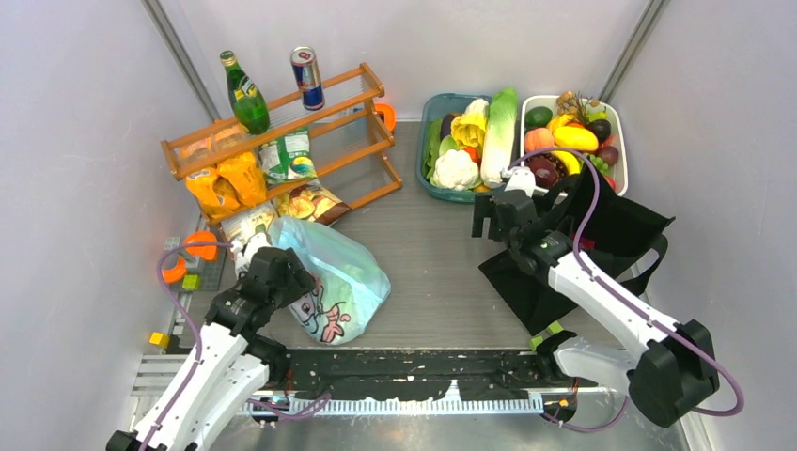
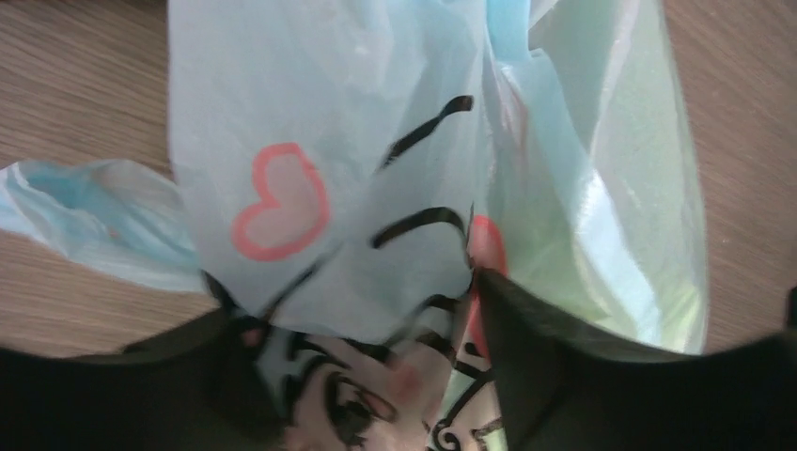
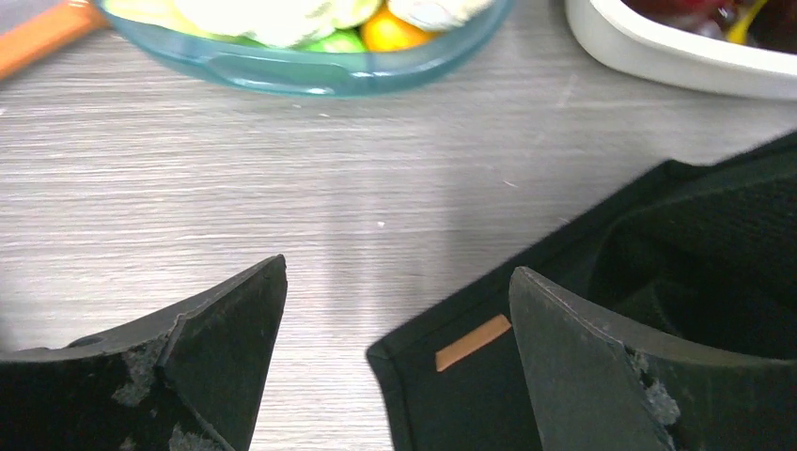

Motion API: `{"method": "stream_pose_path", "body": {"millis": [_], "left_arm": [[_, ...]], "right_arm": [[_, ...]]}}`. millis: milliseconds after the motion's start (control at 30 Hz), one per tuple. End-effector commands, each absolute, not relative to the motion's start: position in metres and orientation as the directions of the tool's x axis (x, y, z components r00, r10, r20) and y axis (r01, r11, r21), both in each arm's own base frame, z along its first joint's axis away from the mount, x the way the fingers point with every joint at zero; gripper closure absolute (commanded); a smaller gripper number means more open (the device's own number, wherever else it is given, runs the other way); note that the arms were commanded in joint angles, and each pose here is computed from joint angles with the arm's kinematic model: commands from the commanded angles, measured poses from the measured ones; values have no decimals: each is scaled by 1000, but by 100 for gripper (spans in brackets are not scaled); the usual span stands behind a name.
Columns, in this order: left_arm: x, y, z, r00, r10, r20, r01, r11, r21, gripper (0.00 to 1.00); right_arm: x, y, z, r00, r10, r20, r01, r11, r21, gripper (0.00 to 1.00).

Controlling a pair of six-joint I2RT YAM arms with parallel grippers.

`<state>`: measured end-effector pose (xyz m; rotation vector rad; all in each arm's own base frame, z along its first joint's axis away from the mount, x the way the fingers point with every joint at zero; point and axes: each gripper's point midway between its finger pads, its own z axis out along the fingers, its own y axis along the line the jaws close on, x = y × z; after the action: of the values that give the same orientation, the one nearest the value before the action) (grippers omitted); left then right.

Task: Untie the knot of the grocery bags and take out the mixed food
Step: Place the takeout bag at the center of the board, then adjust the takeout bag at the center of the board.

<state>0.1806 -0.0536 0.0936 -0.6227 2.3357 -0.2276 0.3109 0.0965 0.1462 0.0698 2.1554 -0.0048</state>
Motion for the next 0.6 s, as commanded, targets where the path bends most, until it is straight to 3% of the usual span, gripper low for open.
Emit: {"method": "stream_pose_path", "body": {"millis": [0,67,133,300,567], "left_arm": [[204,-72,117,-583,-542,-606,-316,838,-446,51],[205,-71,120,-584,-522,-621,-299,850,-434,80],[205,-69,124,-584,-502,-638,-283,863,-419,100],[206,-66,150,-543,-456,-705,-206,887,-414,100],[206,-91,241,-437,-278,-855,153,914,-375,100]], "right_arm": [[321,124,191,-442,52,-895,-70,993,93,5],[322,128,200,-429,42,-902,-95,991,92,4],[322,134,210,-411,44,-911,-123,987,103,4],[318,151,227,-340,51,-939,-216,968,130,5],[312,170,248,-263,86,-961,-327,929,172,4]]}}
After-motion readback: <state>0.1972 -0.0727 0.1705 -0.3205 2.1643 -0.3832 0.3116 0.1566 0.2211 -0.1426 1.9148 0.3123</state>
